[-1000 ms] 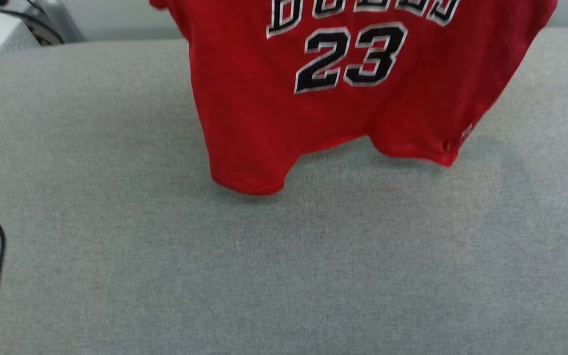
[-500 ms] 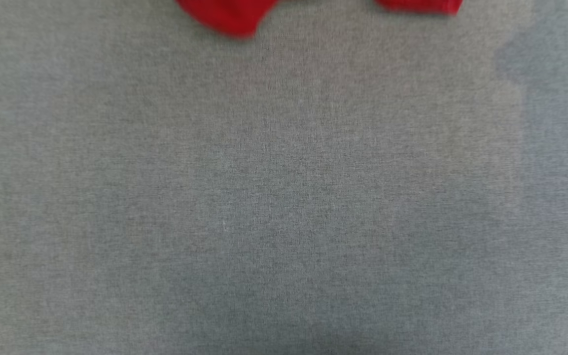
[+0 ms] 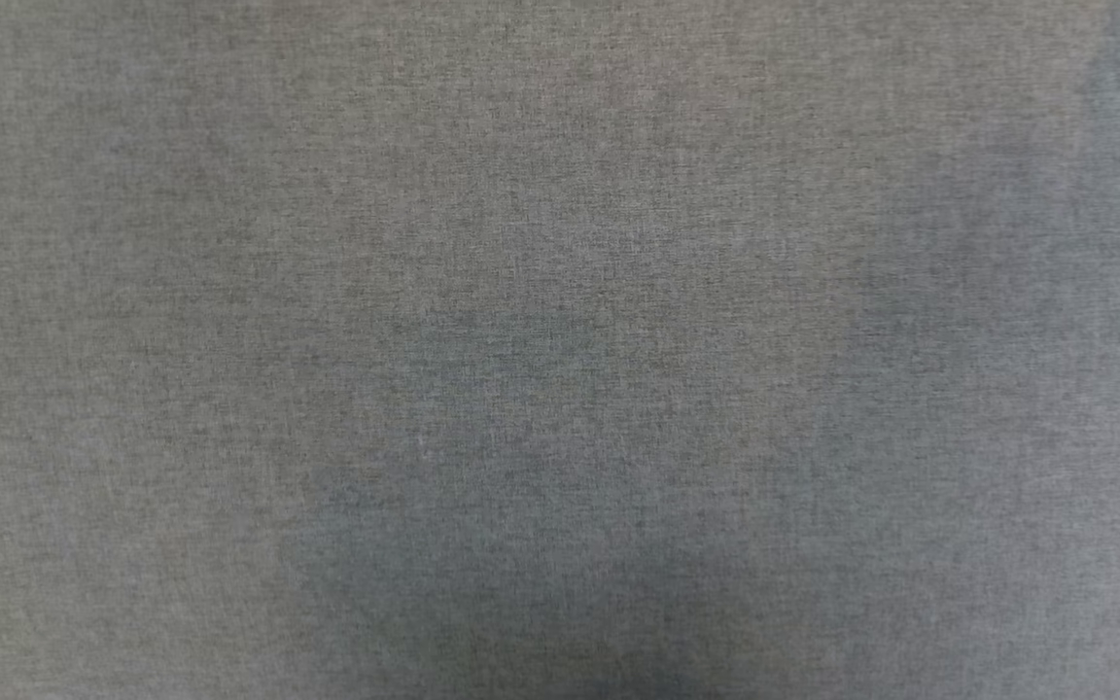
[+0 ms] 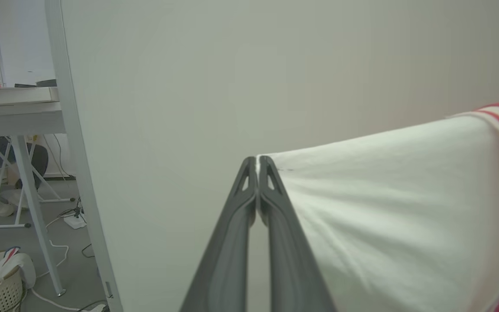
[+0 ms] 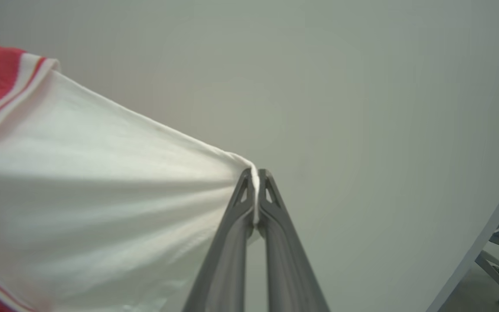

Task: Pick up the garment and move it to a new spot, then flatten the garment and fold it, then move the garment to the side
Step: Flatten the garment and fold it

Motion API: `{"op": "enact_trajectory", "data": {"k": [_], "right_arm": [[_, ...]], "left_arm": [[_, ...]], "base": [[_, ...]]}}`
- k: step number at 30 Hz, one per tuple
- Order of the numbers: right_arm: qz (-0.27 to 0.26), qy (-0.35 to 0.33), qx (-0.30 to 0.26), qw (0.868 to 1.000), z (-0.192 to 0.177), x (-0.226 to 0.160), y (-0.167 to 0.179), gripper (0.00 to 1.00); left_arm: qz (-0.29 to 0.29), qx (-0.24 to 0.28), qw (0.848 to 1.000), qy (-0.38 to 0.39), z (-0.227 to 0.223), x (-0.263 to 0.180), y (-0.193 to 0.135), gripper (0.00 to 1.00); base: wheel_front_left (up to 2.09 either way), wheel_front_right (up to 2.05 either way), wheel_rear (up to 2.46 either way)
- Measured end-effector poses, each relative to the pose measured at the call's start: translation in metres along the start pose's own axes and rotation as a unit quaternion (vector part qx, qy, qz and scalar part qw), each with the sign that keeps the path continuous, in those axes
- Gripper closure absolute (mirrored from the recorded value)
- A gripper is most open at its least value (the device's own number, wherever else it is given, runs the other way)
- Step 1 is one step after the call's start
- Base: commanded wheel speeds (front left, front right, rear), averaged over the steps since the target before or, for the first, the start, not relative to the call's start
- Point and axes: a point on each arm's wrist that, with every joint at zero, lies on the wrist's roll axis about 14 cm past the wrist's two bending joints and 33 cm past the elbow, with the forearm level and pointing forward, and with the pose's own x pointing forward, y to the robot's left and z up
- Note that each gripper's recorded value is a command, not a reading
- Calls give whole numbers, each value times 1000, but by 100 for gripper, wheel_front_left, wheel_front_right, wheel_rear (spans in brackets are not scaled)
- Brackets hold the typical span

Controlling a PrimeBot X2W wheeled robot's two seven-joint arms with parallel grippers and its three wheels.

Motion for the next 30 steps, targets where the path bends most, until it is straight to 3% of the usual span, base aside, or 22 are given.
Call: {"op": "enact_trajectory", "data": {"k": [6,12,22,30], "right_arm": [[39,28,-21,999,-39,-6,30,100],[64,78,-9,995,-87,-39,42,100],[112,173,25,978,-132,-140,48,100],[142,217,22,966,-128,-224,24,100]], "left_arm": [[-15,-7,999,49,-51,-21,-13,100],[-37,-24,990,132,-110,-80,-33,100],[-38,-49,975,213,-128,-195,-36,100],[-43,-66,958,276,-120,-291,-47,100]], "base": [[0,0,0],[0,0,0],[0,0,0],[0,0,0]]}}
